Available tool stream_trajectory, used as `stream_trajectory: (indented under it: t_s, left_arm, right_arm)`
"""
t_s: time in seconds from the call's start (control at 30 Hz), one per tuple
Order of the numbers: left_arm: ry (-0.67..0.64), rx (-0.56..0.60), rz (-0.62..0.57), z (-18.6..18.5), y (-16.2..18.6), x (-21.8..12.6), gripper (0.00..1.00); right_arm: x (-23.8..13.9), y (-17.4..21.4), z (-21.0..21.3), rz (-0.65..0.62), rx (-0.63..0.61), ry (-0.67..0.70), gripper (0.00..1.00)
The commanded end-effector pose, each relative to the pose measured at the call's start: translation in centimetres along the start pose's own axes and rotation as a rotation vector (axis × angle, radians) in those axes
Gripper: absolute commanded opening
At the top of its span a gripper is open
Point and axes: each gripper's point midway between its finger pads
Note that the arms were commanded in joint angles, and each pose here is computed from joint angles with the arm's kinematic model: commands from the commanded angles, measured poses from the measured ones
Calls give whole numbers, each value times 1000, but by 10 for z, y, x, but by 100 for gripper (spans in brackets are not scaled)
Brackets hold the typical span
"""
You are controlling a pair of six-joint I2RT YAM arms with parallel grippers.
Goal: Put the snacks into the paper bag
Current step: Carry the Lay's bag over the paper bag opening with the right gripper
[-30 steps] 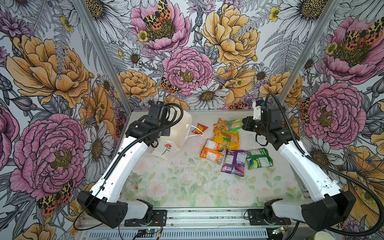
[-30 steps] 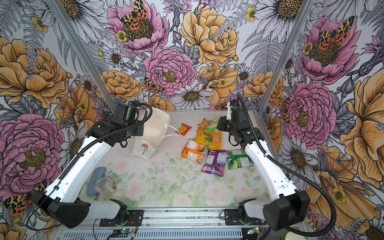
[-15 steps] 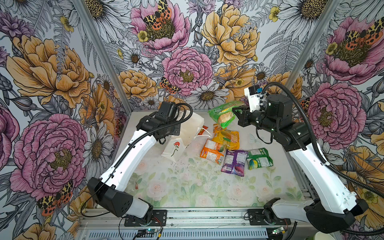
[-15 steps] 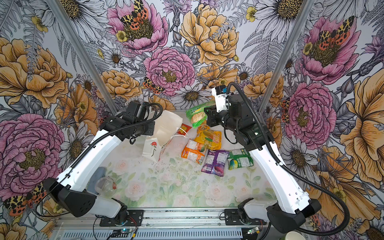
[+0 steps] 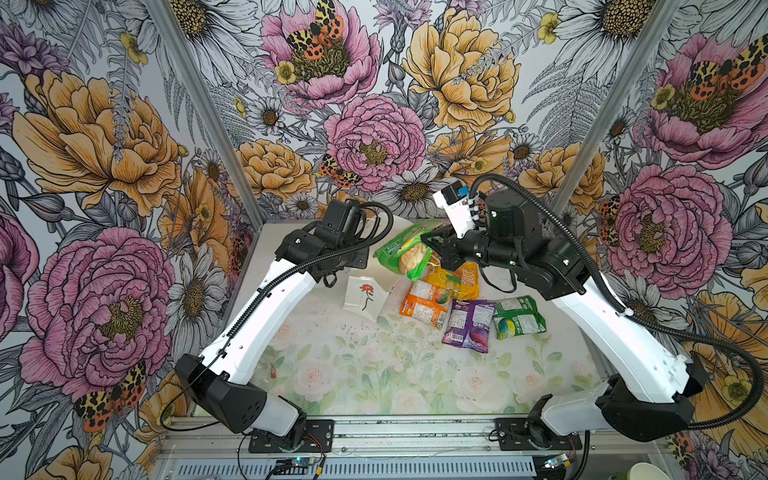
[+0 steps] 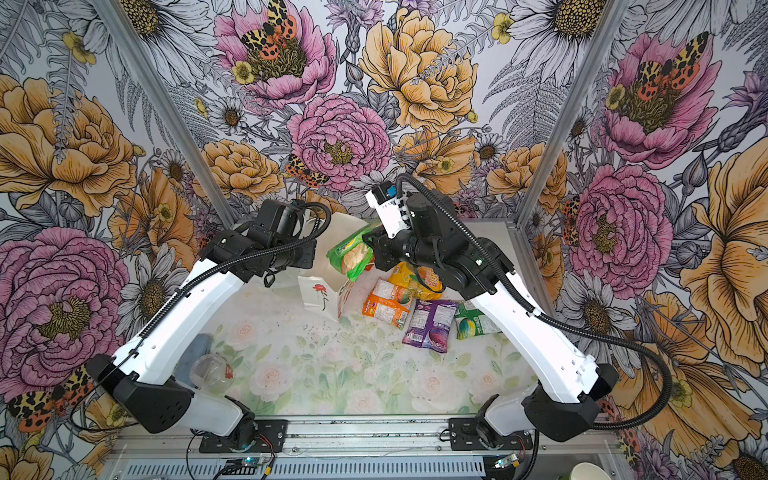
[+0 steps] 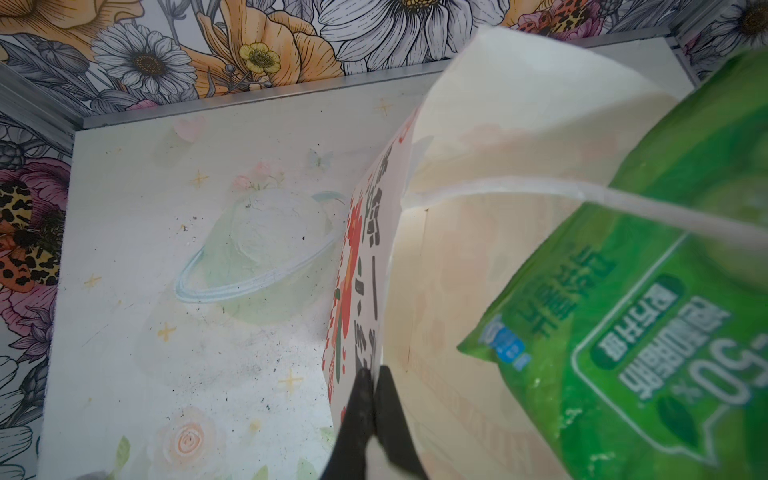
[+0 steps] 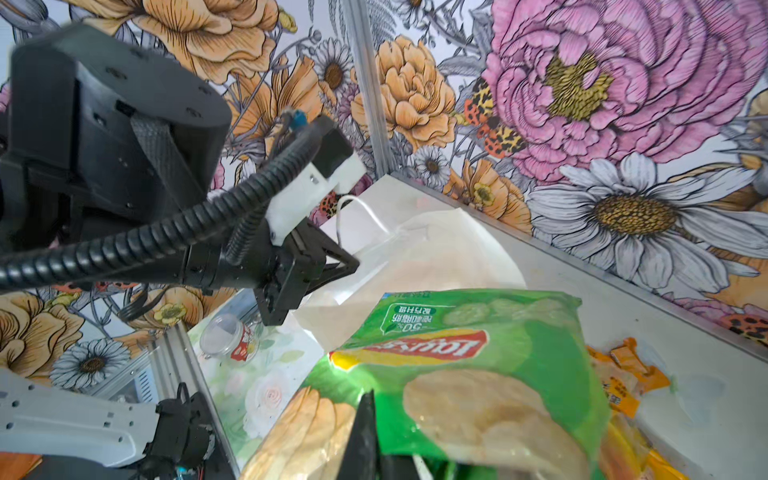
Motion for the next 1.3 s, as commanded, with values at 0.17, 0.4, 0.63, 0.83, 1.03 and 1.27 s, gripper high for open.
stream_trajectory:
  t_s: [0.17,0.4,0.63,0.83,1.03,1.27]
  left_arm:
    - [-32,-11,-10,10,-3,1,0]
    - [-11,2,-3,5,-2,5,0]
    - [46,27,-52,-8,-6,-6,0]
    - [37,15,-126,-2,-11,-22,0]
    - [-2,6,-194,8,-15,-36,0]
    - [7,36,-198,1,-12,-36,0]
  right_arm:
    - [4,18,29,52,-80,-80,0]
    - [24,32,53,108,-116,-160,0]
    - [40,34,45,123,-115,-114,0]
    - [53,40,24,139,-67,-49,0]
    - [74,50,-9,169,33,1,0]
    - [105,59,-15,197,82,3,0]
Point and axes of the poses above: each gripper's point midway between its finger pads, its own x axis out along the fingers, its own z axis along the line the jaws close on, y = z × x, and after that the axes turned 6 degrees about x, right-handed
